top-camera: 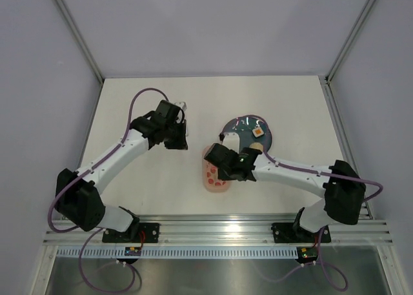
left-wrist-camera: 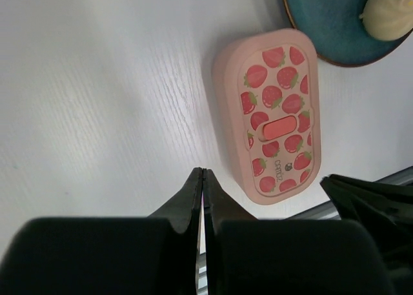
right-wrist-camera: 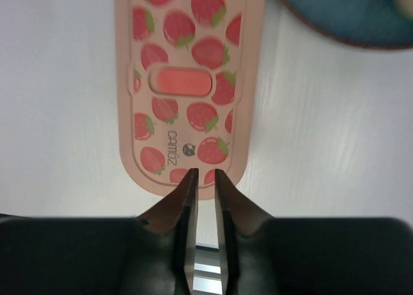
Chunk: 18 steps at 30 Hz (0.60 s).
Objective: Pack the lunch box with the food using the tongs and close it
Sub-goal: Reset both arms
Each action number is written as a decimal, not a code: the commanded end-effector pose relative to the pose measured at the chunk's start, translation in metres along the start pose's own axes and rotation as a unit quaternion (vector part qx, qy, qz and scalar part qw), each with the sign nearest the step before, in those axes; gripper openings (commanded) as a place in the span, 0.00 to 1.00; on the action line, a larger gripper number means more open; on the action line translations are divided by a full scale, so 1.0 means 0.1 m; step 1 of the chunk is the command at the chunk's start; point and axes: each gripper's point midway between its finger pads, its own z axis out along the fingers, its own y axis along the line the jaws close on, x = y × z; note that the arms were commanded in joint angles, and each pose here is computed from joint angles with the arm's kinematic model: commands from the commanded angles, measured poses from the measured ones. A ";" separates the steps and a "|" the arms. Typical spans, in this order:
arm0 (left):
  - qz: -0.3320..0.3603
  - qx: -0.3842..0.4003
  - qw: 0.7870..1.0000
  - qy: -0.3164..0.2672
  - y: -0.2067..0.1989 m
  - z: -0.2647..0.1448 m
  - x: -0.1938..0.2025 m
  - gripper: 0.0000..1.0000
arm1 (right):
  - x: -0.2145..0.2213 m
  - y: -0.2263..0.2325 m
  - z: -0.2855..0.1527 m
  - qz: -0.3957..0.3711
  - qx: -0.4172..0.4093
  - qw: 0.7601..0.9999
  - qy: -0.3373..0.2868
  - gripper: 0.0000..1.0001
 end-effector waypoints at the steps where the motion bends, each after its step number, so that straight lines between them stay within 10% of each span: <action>1: 0.017 0.005 0.994 -0.111 -0.09 -0.52 -0.48 0.01 | -0.94 -0.23 -0.74 0.042 0.019 0.987 -0.155 0.27; 4: 0.019 0.000 0.984 -0.178 -0.08 -0.88 -0.66 0.37 | -1.38 -0.64 -1.13 0.096 0.051 0.969 -0.221 0.80; 6: 0.022 0.005 0.976 -0.219 -0.10 -1.14 -0.74 0.91 | -1.56 -0.90 -1.31 0.118 0.074 0.958 -0.251 0.99; 7: 0.021 0.004 0.971 -0.239 -0.09 -1.23 -0.80 0.98 | -1.65 -1.09 -1.44 0.137 0.090 0.949 -0.270 0.99; 18: -0.008 0.004 0.928 -0.374 -0.11 -1.98 -1.22 0.99 | -1.77 -1.85 -2.14 0.167 0.198 0.897 -0.357 0.99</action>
